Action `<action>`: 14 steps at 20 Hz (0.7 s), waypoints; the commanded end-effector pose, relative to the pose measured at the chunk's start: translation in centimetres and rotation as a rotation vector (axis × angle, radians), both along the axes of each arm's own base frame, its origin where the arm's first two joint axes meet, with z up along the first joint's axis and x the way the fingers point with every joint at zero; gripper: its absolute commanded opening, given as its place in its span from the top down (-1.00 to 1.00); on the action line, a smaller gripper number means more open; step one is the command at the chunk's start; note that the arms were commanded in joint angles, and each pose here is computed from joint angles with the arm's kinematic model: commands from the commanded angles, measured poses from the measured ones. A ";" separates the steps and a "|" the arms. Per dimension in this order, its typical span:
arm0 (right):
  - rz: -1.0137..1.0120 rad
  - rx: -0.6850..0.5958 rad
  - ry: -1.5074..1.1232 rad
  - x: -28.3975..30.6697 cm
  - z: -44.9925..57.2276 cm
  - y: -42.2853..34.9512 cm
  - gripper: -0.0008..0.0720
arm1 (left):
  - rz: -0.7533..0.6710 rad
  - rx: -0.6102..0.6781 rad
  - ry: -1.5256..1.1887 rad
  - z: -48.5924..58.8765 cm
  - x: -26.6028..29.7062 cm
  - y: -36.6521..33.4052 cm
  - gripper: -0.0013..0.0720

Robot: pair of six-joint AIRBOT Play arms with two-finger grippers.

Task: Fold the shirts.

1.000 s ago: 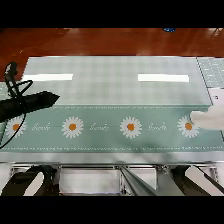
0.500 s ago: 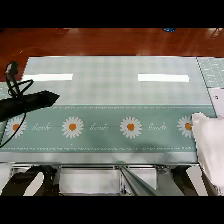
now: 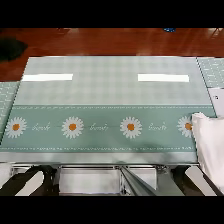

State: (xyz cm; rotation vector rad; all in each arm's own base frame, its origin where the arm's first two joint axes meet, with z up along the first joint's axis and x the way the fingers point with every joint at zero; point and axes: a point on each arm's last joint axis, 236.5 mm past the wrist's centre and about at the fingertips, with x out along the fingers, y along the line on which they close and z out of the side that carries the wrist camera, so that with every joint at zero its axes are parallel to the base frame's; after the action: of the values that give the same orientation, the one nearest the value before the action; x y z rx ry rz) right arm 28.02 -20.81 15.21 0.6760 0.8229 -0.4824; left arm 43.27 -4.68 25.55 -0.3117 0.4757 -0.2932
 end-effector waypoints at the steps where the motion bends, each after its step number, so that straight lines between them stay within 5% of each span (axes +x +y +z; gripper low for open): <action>1: 0.360 -0.077 -0.307 11.4 7.6 9.7 0.92 | -0.184 0.043 -0.029 4.4 0.8 -5.9 0.90; 3: 0.523 -0.141 -0.223 12.8 5.8 15.0 0.92 | -0.264 0.099 0.061 1.8 -0.6 -8.8 0.90; 8: 0.781 -0.337 0.230 12.6 -6.2 21.4 0.92 | -0.177 0.252 0.413 -15.3 -1.7 -8.8 0.90; 14: 0.732 -0.273 0.445 10.6 -15.1 21.6 0.92 | -0.110 0.225 0.534 -19.9 -1.8 -6.5 0.90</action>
State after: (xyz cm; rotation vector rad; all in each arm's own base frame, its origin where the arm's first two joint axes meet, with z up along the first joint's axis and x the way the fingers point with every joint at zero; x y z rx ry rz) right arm 39.30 0.72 2.89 0.0189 1.2586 -0.0216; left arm 41.73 -12.00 7.48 -0.1374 1.0078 -0.2982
